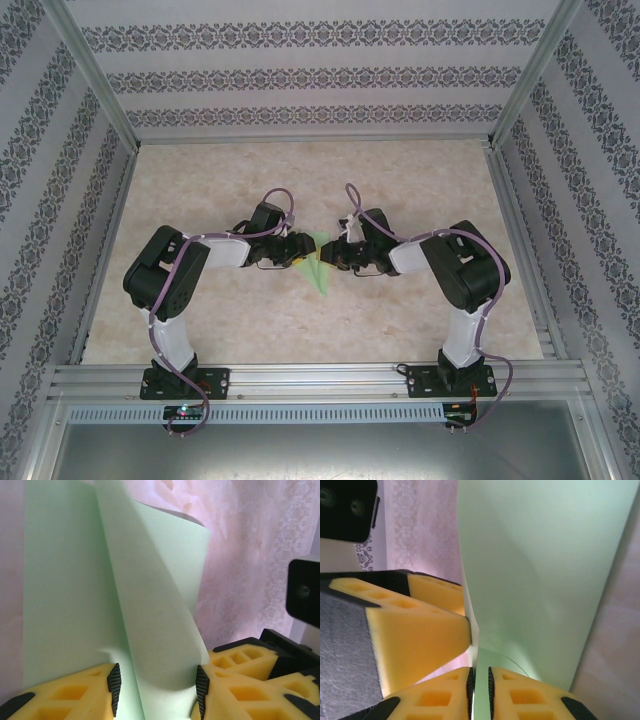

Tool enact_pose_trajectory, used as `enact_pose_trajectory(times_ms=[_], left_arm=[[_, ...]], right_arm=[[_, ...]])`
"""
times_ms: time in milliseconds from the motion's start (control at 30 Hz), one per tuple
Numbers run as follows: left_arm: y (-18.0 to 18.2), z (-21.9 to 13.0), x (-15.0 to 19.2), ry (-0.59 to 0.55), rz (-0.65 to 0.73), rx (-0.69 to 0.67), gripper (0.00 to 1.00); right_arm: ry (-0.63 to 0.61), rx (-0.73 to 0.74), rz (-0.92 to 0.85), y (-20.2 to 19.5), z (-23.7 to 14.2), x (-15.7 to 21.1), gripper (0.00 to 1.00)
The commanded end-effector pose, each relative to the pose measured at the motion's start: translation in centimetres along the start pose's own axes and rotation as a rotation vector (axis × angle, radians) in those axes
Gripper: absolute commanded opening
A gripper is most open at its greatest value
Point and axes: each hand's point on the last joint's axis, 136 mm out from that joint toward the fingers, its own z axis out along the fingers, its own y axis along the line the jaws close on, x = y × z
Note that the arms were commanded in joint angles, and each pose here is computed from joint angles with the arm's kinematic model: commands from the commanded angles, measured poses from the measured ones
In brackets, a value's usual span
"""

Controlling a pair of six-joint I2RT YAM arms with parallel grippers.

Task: Fold a paper plane with a square sheet of paper (fold left side to right side)
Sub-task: Fourth fold the wing at the center of the table.

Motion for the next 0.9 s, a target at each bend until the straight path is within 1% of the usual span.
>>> enact_pose_trajectory(times_ms=[0, 267, 600, 867], left_arm=[[2.3, 1.0, 1.2, 0.029, -0.027, -0.086, 0.47], [2.3, 1.0, 1.2, 0.03, -0.027, -0.087, 0.47], [2.2, 0.9, 1.1, 0.029, -0.026, -0.086, 0.47], [2.2, 0.9, 1.1, 0.027, -0.022, -0.088, 0.47]], right_arm=[[0.001, -0.016, -0.013, 0.4, 0.0, 0.4, 0.19], [-0.003, -0.019, -0.015, 0.5, 0.2, 0.2, 0.18], [-0.016, -0.016, -0.025, 0.7, 0.1, -0.6, 0.0], [-0.045, 0.08, -0.034, -0.8, -1.5, -1.2, 0.0]])
